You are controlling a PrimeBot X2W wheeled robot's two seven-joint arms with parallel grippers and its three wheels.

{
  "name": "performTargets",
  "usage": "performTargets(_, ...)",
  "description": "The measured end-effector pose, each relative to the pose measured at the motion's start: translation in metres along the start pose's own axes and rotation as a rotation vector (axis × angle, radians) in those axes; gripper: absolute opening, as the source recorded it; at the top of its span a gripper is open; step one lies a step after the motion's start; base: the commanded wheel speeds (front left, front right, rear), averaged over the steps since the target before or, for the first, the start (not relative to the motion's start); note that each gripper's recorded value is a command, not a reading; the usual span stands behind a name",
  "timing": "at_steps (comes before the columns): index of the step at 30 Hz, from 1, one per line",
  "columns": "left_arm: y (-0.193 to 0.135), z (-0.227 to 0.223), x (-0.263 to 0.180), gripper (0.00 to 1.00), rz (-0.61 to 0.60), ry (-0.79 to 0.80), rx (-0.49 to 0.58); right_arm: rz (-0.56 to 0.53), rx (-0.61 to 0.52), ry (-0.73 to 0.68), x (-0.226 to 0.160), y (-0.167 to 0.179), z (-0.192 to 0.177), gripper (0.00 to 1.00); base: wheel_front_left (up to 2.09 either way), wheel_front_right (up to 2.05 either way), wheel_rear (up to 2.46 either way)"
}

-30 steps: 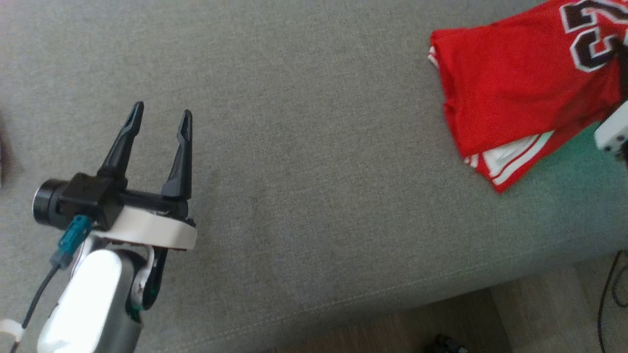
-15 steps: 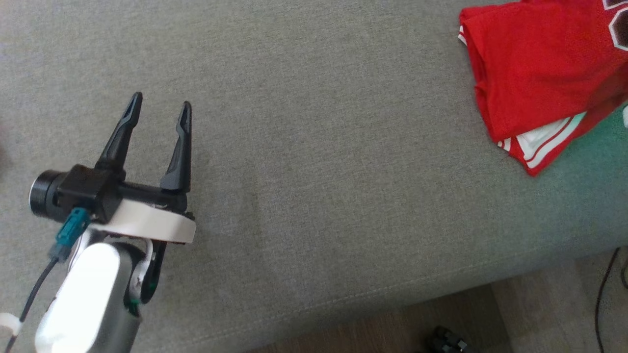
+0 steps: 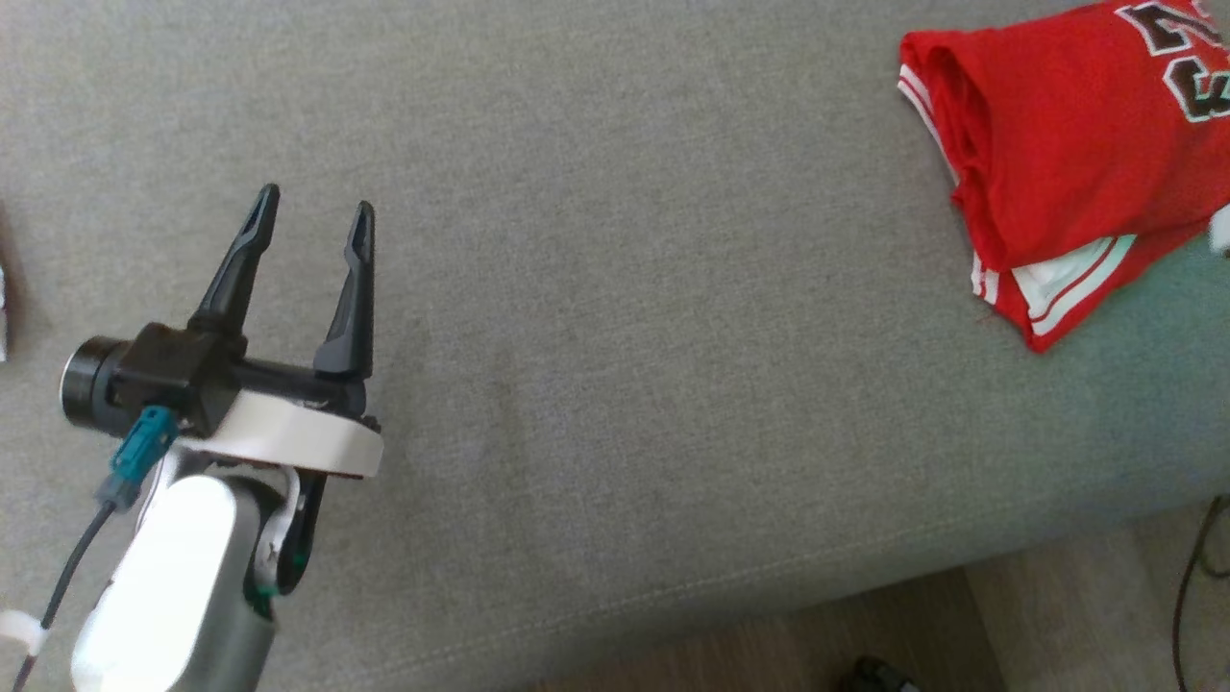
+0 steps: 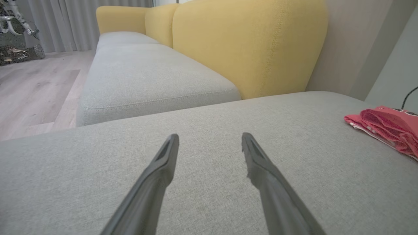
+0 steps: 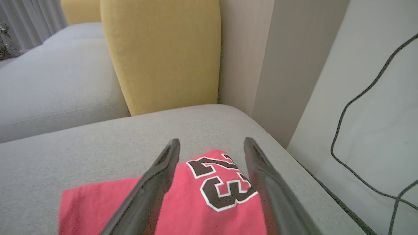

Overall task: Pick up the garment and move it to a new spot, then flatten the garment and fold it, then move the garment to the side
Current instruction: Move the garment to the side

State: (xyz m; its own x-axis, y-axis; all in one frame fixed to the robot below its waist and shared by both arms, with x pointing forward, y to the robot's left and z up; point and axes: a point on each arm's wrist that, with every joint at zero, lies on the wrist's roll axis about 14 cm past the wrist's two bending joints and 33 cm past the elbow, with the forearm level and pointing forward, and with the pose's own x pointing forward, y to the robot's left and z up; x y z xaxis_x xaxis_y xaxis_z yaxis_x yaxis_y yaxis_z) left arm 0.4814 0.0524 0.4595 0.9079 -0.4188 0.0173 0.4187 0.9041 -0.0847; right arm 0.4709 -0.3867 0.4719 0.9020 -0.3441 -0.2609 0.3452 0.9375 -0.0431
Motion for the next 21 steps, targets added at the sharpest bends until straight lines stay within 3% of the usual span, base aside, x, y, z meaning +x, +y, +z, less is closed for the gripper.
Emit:
performTargets(7, 0.003, 0.011, -0.020, 1.00, 0.048, -0.005, -0.003, 0.094, 0.008, -0.144, -0.040, 0.046, 0.009, 1.00, 0.00, 0.00, 0.00)
performTargets(21, 0.039, 0.029, -0.079, 1.00, 0.230, -0.007, 0.000, 0.418, 0.084, -0.193, -0.100, 0.174, 0.003, 1.00, 0.00, 0.00, 0.00)
